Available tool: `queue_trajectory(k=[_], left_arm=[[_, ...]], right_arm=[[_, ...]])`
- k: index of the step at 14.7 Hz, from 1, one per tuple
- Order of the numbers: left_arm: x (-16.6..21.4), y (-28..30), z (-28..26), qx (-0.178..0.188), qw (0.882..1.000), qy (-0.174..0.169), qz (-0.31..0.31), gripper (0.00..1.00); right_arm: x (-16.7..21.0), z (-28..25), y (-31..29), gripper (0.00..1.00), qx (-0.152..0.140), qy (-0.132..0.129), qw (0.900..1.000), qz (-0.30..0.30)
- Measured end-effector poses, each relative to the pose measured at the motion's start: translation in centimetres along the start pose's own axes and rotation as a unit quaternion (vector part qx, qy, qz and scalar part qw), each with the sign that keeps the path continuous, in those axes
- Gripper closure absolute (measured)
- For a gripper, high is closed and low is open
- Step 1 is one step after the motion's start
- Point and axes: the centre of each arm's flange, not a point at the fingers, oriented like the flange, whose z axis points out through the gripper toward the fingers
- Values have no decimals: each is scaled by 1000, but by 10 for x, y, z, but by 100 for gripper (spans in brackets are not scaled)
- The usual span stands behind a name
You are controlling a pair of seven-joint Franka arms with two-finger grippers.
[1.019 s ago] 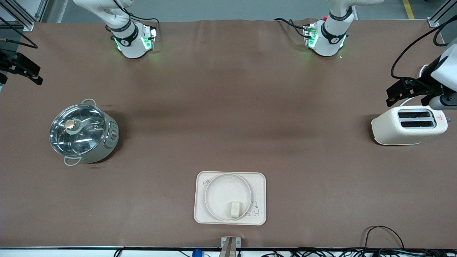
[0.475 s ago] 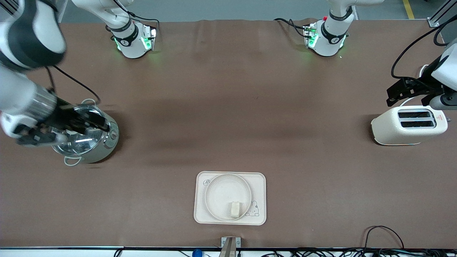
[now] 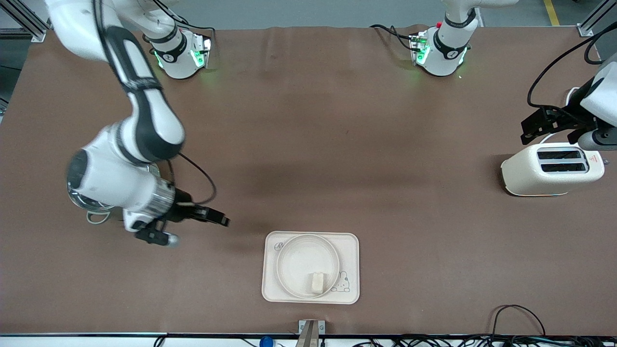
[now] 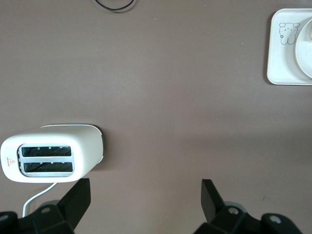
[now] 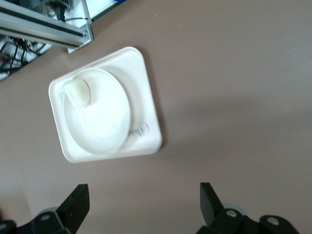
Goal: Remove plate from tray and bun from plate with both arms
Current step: 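Swing the right gripper over to the plate on the cream tray, then grasp the rim of the white plate with the right gripper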
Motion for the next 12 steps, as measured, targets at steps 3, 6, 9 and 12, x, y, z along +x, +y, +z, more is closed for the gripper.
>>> queue_trajectory(k=[3, 6, 9, 12], left_arm=[[1, 0, 2, 0, 1000, -2, 0, 0], [1, 0, 3, 0, 1000, -3, 0, 0], [1, 0, 3, 0, 1000, -3, 0, 0], [2, 0, 4, 0, 1000, -3, 0, 0]], right_arm=[[-10, 89, -36, 0, 14, 35, 999, 21], [-10, 152, -43, 0, 26, 60, 998, 24], [-1, 175, -37, 2, 31, 72, 997, 25], [3, 183, -31, 8, 27, 75, 996, 25]])
